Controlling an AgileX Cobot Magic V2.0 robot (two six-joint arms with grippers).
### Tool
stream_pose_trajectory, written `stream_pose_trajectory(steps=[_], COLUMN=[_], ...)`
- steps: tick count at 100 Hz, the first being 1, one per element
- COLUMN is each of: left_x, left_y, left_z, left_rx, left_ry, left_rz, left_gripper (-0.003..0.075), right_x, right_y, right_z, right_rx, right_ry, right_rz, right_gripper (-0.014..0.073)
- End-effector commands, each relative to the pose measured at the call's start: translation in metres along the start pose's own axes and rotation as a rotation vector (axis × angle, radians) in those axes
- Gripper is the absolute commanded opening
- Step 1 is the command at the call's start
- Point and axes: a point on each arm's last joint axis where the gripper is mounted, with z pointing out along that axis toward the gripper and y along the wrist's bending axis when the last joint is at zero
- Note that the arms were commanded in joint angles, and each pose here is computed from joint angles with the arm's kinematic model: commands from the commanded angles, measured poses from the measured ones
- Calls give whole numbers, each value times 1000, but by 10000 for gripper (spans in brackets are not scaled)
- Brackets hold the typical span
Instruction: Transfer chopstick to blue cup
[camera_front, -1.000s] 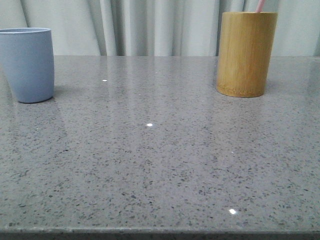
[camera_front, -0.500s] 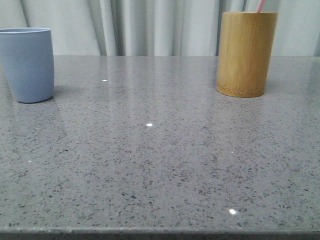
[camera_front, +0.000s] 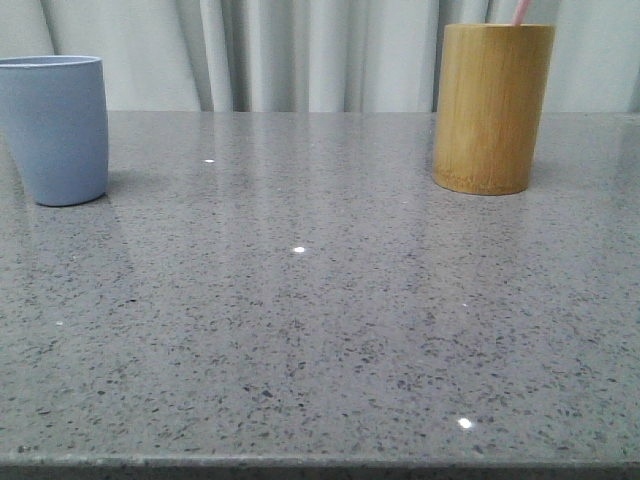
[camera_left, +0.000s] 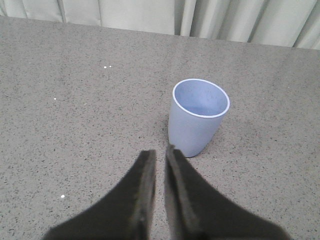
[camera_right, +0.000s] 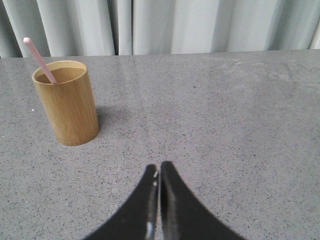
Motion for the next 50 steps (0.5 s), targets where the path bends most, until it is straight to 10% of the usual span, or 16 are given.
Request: stream_pose_trajectory(steps=[1, 20, 50], left_x=[-14, -14, -22], left_y=[-3, -3, -5], left_z=[-4, -4, 5], left_rx=[15, 15, 26], left_ry=[-83, -83, -60], left_rz=[-18, -18, -36], left_gripper=[204, 596, 619], right_x=[-14, -14, -14], right_y=[1, 1, 1], right_z=[0, 0, 0], right_rx=[-3, -4, -4], right_ry=[-71, -76, -76], right_rz=[-9, -9, -9], right_gripper=[153, 527, 572])
